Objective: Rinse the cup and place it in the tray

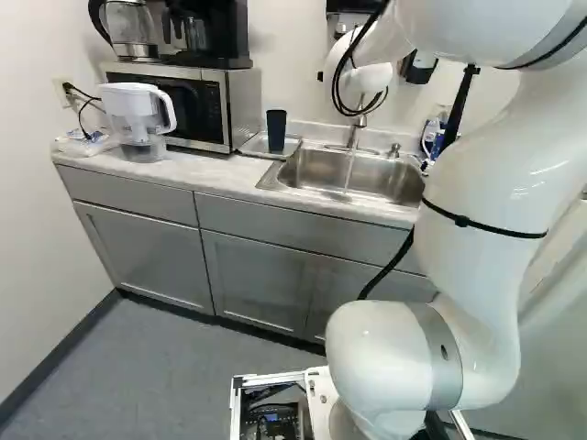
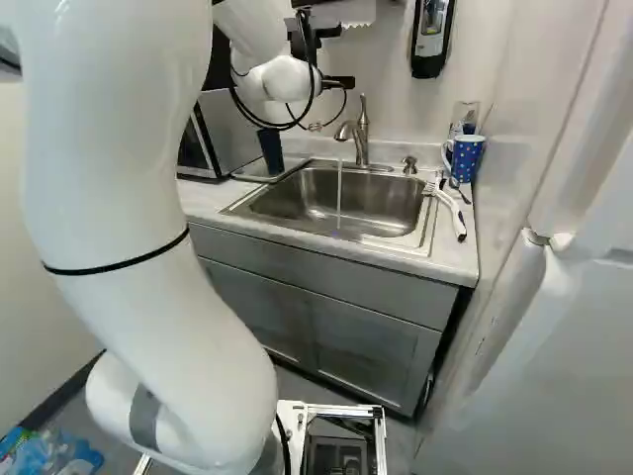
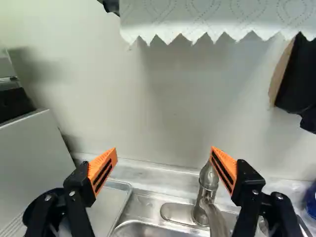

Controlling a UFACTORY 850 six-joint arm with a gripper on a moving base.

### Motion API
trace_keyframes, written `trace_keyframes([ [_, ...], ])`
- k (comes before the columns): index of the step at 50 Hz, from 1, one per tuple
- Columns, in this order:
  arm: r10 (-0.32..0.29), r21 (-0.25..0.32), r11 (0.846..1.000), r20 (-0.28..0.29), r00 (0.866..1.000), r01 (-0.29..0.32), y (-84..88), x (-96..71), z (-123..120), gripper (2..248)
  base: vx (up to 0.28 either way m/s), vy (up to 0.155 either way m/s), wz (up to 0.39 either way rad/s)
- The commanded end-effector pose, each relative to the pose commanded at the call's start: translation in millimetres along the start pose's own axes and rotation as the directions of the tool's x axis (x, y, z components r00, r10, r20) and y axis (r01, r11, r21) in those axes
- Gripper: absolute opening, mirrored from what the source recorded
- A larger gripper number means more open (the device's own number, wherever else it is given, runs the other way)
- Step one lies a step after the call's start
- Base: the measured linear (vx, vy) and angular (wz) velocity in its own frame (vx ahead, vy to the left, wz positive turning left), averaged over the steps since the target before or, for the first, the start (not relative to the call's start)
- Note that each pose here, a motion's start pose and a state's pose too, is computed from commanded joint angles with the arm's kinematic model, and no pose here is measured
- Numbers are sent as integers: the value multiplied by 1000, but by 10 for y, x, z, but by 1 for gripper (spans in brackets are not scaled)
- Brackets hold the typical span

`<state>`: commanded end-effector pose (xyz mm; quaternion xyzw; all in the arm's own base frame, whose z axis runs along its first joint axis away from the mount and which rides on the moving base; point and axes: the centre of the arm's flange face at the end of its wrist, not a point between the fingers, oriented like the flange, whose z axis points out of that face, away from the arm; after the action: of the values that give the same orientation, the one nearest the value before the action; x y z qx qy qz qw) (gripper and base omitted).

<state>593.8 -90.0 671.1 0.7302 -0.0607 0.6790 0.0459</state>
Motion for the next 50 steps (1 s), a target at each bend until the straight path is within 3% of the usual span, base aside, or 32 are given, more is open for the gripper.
trace_keyframes([
  [39,6,-45,999,67,998,-3,276,297,342,247,0,0,0],
  [50,7,-48,999,69,998,-3,296,293,396,247,0,0,0],
])
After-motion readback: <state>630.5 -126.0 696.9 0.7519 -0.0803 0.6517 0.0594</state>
